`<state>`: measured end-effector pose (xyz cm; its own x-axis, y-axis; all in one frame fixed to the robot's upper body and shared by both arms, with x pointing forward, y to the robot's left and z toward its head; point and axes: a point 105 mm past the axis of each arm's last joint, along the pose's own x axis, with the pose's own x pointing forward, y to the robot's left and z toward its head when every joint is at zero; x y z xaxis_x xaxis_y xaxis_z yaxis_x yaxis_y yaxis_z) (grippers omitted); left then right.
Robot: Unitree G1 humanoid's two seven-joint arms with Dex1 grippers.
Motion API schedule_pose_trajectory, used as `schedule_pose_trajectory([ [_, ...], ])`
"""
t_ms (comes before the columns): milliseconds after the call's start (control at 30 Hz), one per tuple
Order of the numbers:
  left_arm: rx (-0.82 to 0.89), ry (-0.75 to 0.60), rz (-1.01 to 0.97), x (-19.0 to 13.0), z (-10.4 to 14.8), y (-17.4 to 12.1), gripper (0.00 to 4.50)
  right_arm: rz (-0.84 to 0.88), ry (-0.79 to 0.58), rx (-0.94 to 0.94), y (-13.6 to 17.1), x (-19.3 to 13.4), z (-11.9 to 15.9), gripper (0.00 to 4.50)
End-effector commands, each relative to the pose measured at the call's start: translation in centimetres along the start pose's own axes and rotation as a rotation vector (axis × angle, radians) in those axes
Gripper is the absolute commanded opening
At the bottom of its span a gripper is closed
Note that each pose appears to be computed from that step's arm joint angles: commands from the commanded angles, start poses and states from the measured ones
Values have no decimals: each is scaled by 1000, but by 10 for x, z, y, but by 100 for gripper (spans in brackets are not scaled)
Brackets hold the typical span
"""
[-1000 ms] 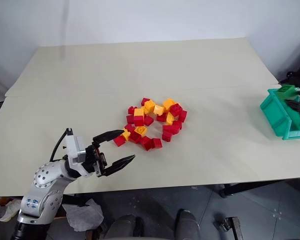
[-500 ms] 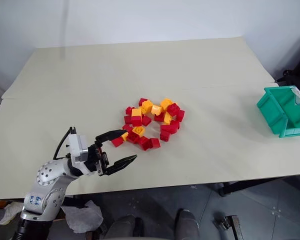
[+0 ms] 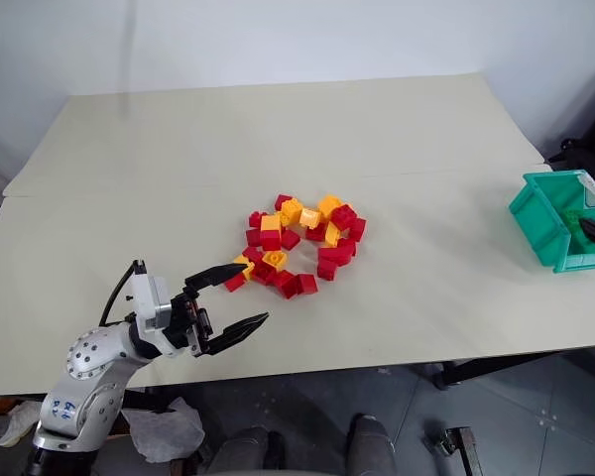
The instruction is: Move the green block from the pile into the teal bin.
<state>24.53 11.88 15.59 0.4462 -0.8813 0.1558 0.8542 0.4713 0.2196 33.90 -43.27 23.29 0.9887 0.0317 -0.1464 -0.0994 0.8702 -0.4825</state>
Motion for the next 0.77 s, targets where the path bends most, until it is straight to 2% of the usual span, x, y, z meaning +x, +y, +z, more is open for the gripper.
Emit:
schedule_pose_trajectory([
  [33,64,5,28,-10,9,7,450,259,-318,-24,32,-1,52,448],
  [133,89,48,69,-23,6,19,450,496,-375,-54,75,-1,50,448],
  [233,106,111,115,-37,-2,33,450,649,-461,-29,120,-5,53,448],
  [333,141,157,167,-47,-4,47,450,833,-498,1,176,-27,50,448],
  [400,169,194,188,-52,-5,53,450,918,-497,27,202,-45,48,448],
  [600,188,245,201,-67,-3,55,450,984,-441,32,224,-76,27,448],
  [767,222,239,202,-69,2,55,450,875,-471,19,211,-74,25,448],
])
